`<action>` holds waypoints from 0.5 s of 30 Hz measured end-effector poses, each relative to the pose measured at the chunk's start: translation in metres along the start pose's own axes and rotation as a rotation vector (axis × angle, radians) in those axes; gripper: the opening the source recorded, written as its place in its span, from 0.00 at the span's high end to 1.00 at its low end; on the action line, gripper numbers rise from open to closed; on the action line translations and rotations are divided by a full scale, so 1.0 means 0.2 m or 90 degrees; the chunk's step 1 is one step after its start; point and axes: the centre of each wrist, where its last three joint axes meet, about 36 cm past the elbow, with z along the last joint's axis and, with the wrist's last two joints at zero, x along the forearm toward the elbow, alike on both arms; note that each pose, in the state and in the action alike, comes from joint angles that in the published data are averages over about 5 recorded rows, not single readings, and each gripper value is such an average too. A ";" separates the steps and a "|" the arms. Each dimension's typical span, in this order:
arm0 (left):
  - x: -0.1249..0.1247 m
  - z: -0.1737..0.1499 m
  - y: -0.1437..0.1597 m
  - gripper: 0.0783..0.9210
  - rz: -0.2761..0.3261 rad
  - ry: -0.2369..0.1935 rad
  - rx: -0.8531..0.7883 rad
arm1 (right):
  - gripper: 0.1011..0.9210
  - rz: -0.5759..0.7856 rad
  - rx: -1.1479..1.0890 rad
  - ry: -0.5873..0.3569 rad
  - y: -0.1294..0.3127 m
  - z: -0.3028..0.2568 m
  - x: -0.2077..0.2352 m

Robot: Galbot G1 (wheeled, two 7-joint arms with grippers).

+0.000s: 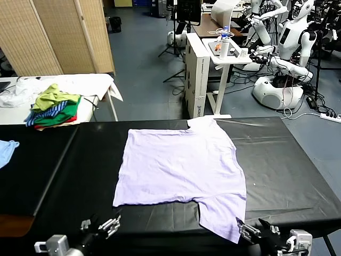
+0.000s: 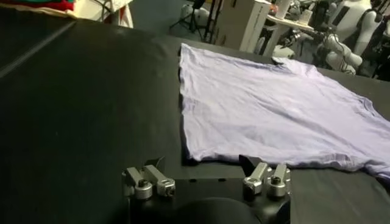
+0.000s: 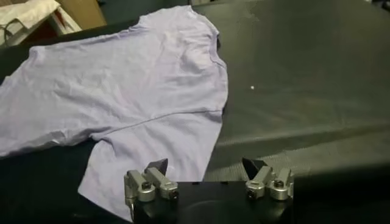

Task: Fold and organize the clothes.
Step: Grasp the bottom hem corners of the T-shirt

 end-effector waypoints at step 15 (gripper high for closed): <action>-0.12 0.03 0.02 0.14 -0.009 -0.006 0.026 | 0.14 0.003 -0.008 0.017 0.06 0.07 -0.06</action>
